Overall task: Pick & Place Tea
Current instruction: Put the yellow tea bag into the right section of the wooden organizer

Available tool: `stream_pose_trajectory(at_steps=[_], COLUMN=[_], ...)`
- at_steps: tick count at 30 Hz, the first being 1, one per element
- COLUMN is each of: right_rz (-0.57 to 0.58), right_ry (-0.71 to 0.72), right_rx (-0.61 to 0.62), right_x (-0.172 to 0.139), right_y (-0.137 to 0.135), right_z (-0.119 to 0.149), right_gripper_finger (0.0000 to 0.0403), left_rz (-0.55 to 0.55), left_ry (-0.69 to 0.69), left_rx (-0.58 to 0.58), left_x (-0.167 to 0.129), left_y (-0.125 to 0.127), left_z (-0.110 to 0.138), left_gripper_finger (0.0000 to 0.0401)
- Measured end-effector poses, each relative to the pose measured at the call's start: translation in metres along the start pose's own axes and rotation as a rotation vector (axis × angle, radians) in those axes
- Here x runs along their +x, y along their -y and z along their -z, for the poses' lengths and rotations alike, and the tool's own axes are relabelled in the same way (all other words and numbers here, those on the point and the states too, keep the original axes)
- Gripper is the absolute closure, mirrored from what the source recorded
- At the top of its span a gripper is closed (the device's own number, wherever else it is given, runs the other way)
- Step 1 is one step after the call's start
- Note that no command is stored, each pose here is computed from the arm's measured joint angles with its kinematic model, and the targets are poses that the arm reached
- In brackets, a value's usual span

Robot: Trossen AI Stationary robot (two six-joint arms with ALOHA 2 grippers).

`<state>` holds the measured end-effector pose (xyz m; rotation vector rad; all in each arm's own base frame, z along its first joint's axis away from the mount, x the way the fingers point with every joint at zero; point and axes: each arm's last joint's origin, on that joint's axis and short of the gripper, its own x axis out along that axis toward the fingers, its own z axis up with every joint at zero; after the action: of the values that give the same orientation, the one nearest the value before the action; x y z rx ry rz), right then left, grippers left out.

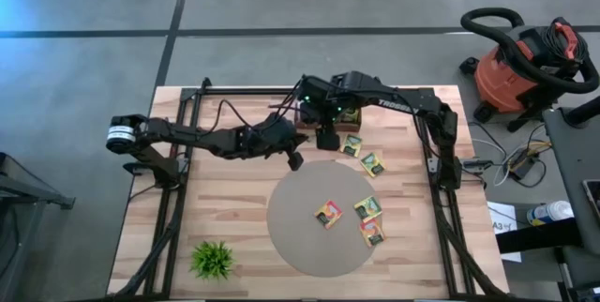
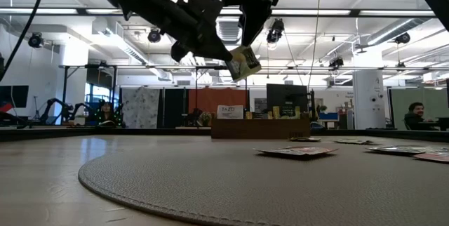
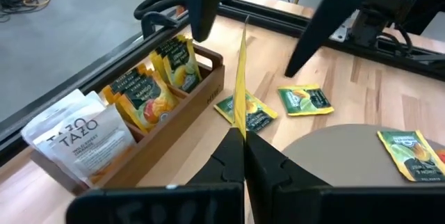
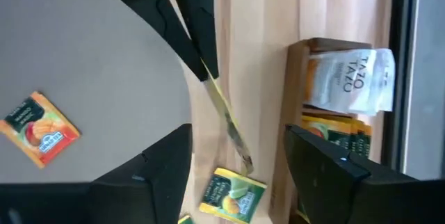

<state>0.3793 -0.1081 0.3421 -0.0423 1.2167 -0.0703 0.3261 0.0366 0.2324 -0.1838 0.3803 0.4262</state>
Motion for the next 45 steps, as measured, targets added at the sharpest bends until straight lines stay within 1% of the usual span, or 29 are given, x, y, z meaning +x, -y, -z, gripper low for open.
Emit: stream_pose_trajectory(at_steps=[5, 11, 14, 18, 19, 20, 21, 22, 23, 24, 26, 28, 29, 31, 32, 33, 35, 36, 39, 42, 43, 45], right_rz=[0.030, 0.038, 0.043, 0.062, 0.070, 0.103, 0.128, 0.158, 0.181, 0.175, 0.117, 0.097, 0.101, 0.076, 0.074, 0.073, 0.084, 0.089, 0.073, 0.039, 0.022, 0.009], right_ry=[-0.008, -0.008, -0.024, -0.029, 0.002, 0.044, 0.069, 0.111, 0.196, 0.248, 0.292, 0.256, 0.236, 0.144, 0.141, 0.151, 0.181, 0.189, 0.177, 0.127, 0.116, 0.158], right_rx=[0.020, 0.019, 0.022, 0.056, 0.062, 0.068, 0.077, 0.100, 0.142, 0.179, 0.191, 0.154, 0.143, 0.136, 0.135, 0.131, 0.125, 0.120, 0.092, 0.082, 0.079, 0.079], right_x=[0.005, 0.012, 0.015, 0.014, 0.009, -0.005, -0.025, -0.051, -0.082, -0.098, -0.108, -0.096, -0.088, -0.053, -0.050, -0.055, -0.079, -0.083, -0.080, -0.058, -0.056, -0.068], right_y=[0.001, 0.009, 0.015, 0.021, 0.023, 0.024, 0.024, 0.021, 0.016, 0.013, 0.007, 0.006, 0.008, 0.012, 0.013, 0.012, 0.008, 0.008, 0.008, 0.008, 0.007, 0.006], right_z=[0.000, 0.003, 0.007, 0.008, 0.007, 0.009, 0.015, 0.024, 0.034, 0.038, 0.039, 0.036, 0.033, 0.023, 0.022, 0.025, 0.039, 0.041, 0.043, 0.037, 0.037, 0.041], right_gripper_finger=[0.0171, 0.0177, 0.0179, 0.0179, 0.0179, 0.0179, 0.0179, 0.0179, 0.0179, 0.0179, 0.0179, 0.0179, 0.0179, 0.0179, 0.0179, 0.0179, 0.0179, 0.0179, 0.0179, 0.0179, 0.0179, 0.0179], left_rz=[0.007, 0.066, 0.067, 0.042, 0.028, 0.023, 0.022, 0.017, 0.010, 0.007, 0.001, 0.005, 0.013, 0.027, 0.033, 0.037, 0.041, 0.044, 0.076, 0.107, 0.115, 0.127], left_ry=[0.022, 0.073, 0.090, 0.085, 0.064, 0.043, 0.034, 0.023, 0.013, 0.009, -0.004, -0.003, 0.023, 0.091, 0.123, 0.143, 0.171, 0.181, 0.201, 0.255, 0.274, 0.322], left_rx=[-0.009, 0.007, 0.008, 0.003, -0.001, -0.006, -0.016, -0.021, -0.030, -0.039, -0.049, -0.052, -0.061, -0.085, -0.095, -0.097, -0.096, -0.096, -0.082, -0.085, -0.089, -0.088], left_x=[-0.001, -0.002, -0.001, 0.001, 0.001, 0.002, 0.002, 0.002, 0.001, 0.001, 0.000, 0.000, 0.000, 0.000, -0.001, -0.001, -0.001, -0.001, -0.002, -0.004, -0.005, -0.007], left_y=[-0.001, 0.001, 0.001, -0.008, -0.012, -0.014, -0.015, -0.017, -0.019, -0.020, -0.022, -0.022, -0.021, -0.020, -0.020, -0.020, -0.020, -0.020, -0.019, -0.017, -0.016, -0.015], left_z=[0.001, -0.004, -0.006, 0.000, 0.006, 0.010, 0.013, 0.017, 0.020, 0.023, 0.029, 0.031, 0.029, 0.022, 0.019, 0.016, 0.011, 0.010, 0.006, 0.000, -0.002, -0.007], left_gripper_finger=[0.0401, 0.0401, 0.0401, 0.0401, 0.0401, 0.0401, 0.0401, 0.0401, 0.0401, 0.0401, 0.0401, 0.0401, 0.0401, 0.0401, 0.0401, 0.0401, 0.0401, 0.0401, 0.0401, 0.0401, 0.0401, 0.0401])
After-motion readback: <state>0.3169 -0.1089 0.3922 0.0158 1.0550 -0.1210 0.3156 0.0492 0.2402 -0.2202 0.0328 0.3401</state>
